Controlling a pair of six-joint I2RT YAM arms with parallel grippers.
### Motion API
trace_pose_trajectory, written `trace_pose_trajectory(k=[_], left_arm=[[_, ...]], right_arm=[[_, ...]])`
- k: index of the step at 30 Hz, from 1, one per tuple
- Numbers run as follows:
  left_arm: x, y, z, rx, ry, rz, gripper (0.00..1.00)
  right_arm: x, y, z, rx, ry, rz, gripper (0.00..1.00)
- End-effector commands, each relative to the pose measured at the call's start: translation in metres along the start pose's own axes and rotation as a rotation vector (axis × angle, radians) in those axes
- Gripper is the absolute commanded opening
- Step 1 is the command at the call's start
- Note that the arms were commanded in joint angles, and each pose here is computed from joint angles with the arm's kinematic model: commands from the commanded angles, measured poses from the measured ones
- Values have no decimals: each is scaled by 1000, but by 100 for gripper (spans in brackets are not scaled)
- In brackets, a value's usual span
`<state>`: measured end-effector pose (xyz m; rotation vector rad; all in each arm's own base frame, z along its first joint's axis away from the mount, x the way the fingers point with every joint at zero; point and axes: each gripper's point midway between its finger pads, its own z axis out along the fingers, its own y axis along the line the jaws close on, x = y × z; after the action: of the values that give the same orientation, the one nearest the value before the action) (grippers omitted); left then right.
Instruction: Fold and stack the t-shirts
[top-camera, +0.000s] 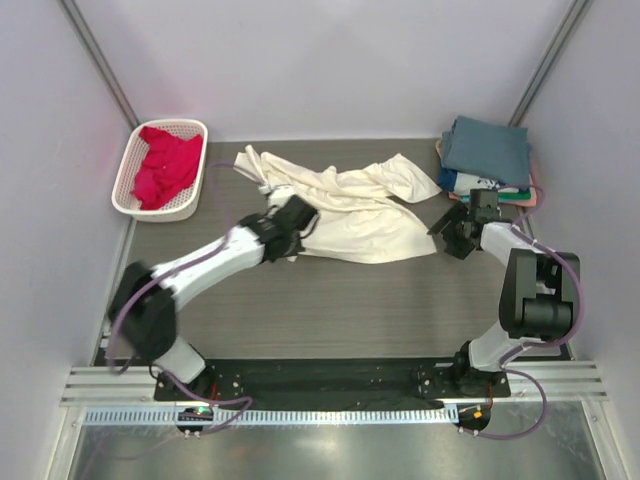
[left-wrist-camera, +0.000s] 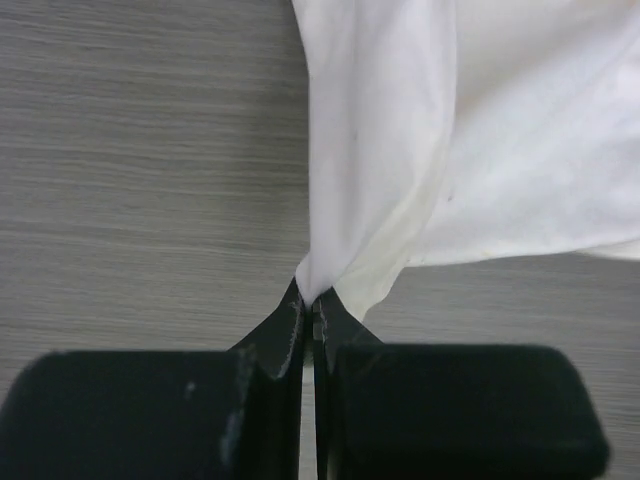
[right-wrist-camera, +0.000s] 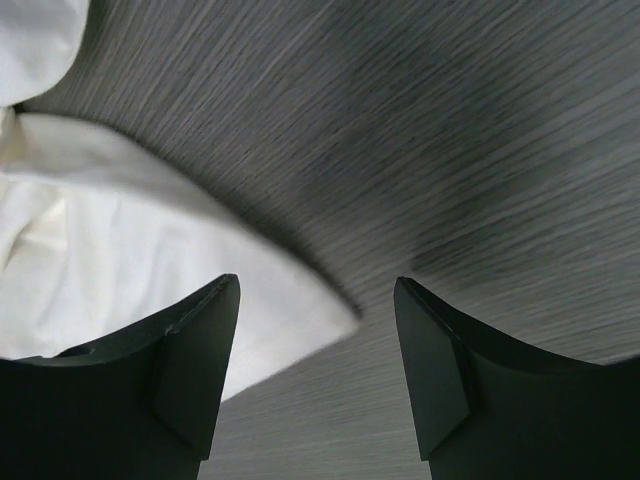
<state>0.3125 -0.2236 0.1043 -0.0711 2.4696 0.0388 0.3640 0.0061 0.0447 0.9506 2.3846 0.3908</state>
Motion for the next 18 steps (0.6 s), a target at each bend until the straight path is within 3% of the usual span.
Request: trace_pose_trajectory(k=[1,10,14,18], left_arm=[[-11,14,-19,130,-81,-356,0],[32,19,-18,318,-29,-695,0],[49,33,-20,316,-31,-750,0],[42,59,-42,298,-102,-764,0]], right_arm=[[-29,6,6,14,-92,2,69],[27,11,16,-27,26,-65,65],[65,29,16,-70,92,-144,66],[91,44,14,-102,139,-200,63]])
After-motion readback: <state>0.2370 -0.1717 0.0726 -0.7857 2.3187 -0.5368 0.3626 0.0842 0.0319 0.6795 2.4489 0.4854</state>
